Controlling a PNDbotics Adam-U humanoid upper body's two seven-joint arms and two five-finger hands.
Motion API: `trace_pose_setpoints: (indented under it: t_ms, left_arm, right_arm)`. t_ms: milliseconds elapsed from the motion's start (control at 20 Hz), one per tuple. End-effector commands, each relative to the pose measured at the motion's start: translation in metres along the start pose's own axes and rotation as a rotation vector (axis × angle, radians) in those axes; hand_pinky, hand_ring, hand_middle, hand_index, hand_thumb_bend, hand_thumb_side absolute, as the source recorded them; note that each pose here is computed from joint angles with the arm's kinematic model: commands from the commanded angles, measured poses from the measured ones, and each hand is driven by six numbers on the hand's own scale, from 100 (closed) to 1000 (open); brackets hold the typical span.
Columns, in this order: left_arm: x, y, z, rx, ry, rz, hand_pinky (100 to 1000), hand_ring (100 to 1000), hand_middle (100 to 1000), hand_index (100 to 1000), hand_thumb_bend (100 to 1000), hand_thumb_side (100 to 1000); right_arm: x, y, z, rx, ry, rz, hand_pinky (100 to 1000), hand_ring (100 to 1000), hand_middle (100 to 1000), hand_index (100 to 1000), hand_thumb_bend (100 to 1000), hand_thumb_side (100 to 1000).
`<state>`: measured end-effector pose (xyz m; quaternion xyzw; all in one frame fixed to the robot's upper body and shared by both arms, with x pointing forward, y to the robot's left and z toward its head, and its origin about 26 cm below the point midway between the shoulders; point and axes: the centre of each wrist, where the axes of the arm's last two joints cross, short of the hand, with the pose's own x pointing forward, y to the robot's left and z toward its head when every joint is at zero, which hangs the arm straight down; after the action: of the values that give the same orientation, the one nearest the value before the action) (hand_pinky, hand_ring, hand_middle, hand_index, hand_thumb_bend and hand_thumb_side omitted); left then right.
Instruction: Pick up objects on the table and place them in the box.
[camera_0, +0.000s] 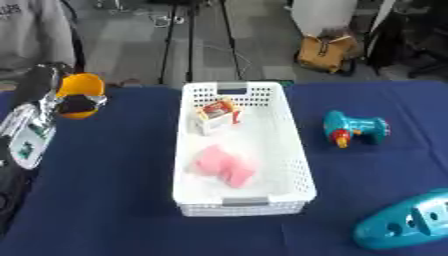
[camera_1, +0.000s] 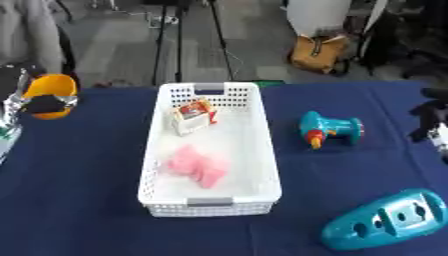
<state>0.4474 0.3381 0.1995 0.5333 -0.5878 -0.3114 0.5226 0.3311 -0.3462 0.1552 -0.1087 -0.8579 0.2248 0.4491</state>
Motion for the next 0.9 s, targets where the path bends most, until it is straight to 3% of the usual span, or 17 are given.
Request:
trace_pose_setpoints:
  t_ms: [50, 400, 550, 700, 900]
  left_arm:
    - [0.047, 0.027, -0.001, 0.027, -0.204, -0.007, 485, 573, 683, 786, 690, 404]
    - [0.125, 0.037, 0.022, -0.06, -0.565, -0.012, 506, 583, 689, 784, 712, 429]
    - [0.159, 0.03, 0.043, -0.199, -0.769, -0.091, 512, 586, 691, 783, 712, 444]
    - [0.172, 0.023, 0.059, -0.319, -0.88, -0.163, 521, 591, 692, 786, 708, 483]
    - [0.167, 0.003, 0.066, -0.463, -0.909, -0.196, 530, 598, 695, 788, 719, 509]
  right_arm:
    - [0.006, -0.006, -0.005, 0.006, -0.027, 0.012, 544, 430, 620, 852, 223, 587]
    - [0.007, -0.005, -0.007, 0.015, -0.032, 0.008, 544, 430, 620, 852, 225, 586]
    - [0.007, -0.005, -0.007, 0.018, -0.033, 0.006, 544, 430, 620, 852, 225, 586]
    - [0.007, -0.004, -0.007, 0.018, -0.033, 0.006, 544, 429, 619, 852, 226, 586]
    - [0.008, -0.005, -0.007, 0.017, -0.033, 0.007, 544, 429, 619, 852, 227, 586]
